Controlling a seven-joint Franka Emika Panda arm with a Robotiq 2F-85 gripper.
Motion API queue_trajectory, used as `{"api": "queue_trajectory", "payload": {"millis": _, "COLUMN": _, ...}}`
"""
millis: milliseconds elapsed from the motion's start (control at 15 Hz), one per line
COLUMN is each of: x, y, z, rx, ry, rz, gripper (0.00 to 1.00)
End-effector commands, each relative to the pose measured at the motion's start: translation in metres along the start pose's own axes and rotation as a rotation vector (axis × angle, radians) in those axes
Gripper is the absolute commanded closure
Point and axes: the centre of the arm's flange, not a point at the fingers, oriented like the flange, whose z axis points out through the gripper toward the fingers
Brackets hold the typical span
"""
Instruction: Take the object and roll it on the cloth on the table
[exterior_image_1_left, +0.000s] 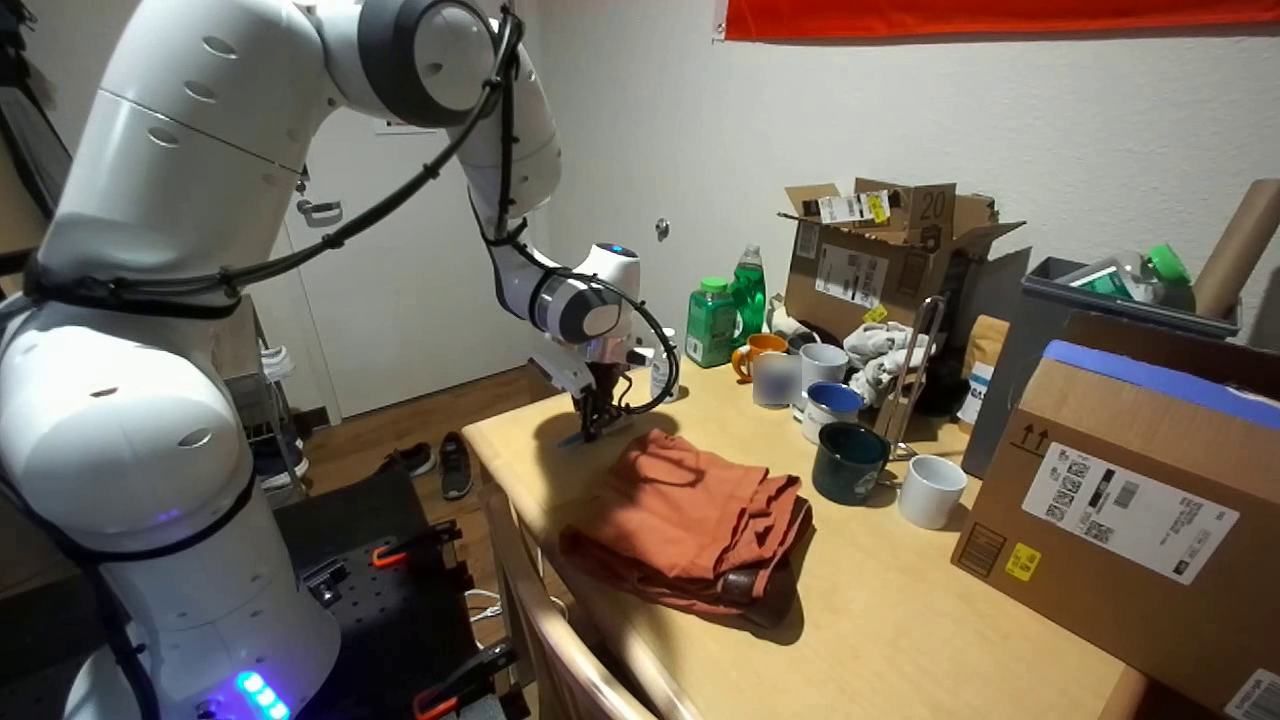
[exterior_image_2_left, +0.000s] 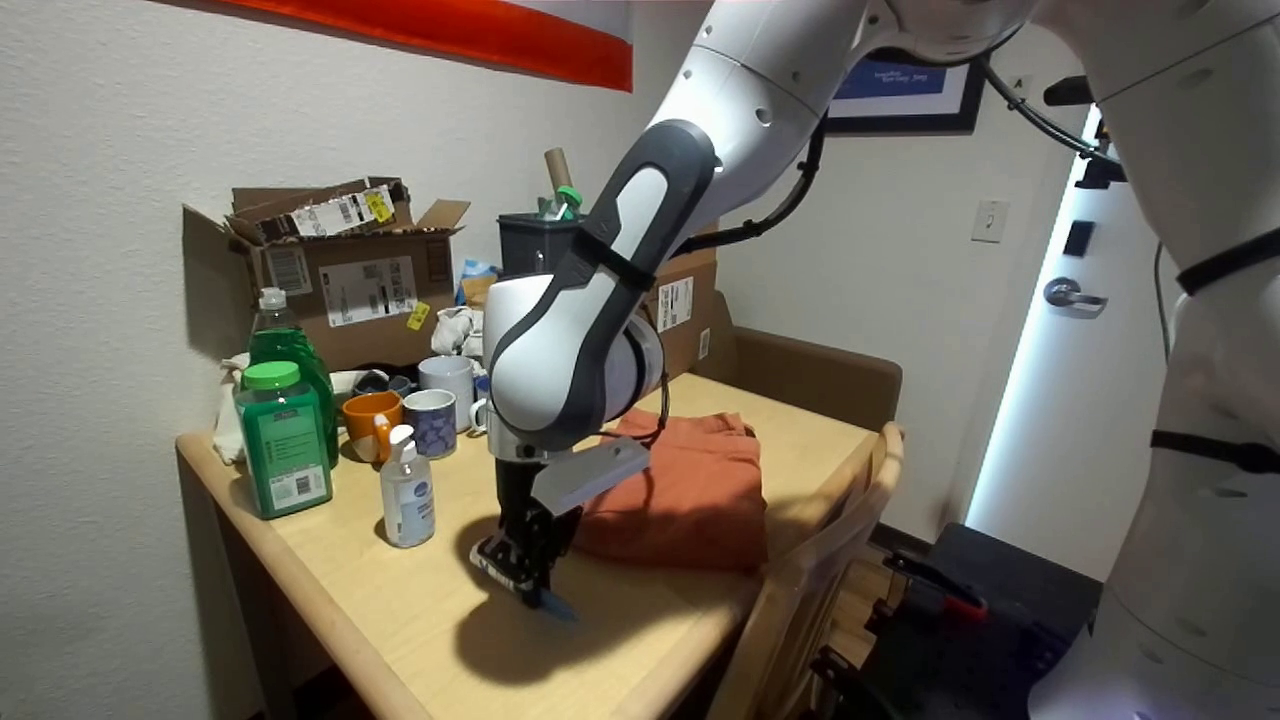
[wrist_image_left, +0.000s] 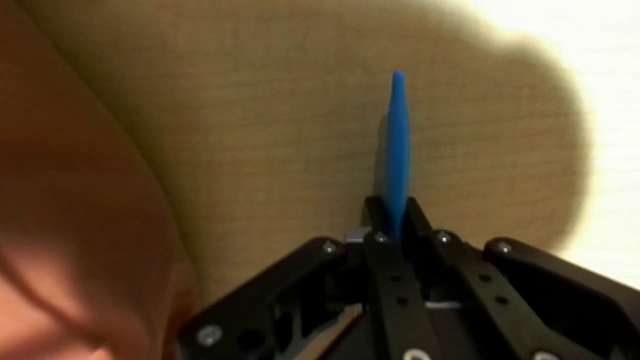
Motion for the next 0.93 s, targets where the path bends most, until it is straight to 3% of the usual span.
{"api": "queue_trajectory", "payload": {"millis": 0, "x": -0.010, "y": 0.006, "z": -0.001, "rx": 0.012, "ry": 0.037, "rz": -0.014, "gripper": 0.64}}
{"api": "queue_trajectory", "payload": {"millis": 533, "x": -0.021, "y": 0.014, "z": -0.023, "rx": -0.054, "ry": 0.027, "rz": -0.050, "gripper": 0.05}}
{"api": "queue_trajectory", "payload": {"millis": 867, "x": -0.047, "y": 0.022, "z": -0.056, "rx": -0.062, "ry": 0.051, "rz": -0.067, "gripper": 0.00}}
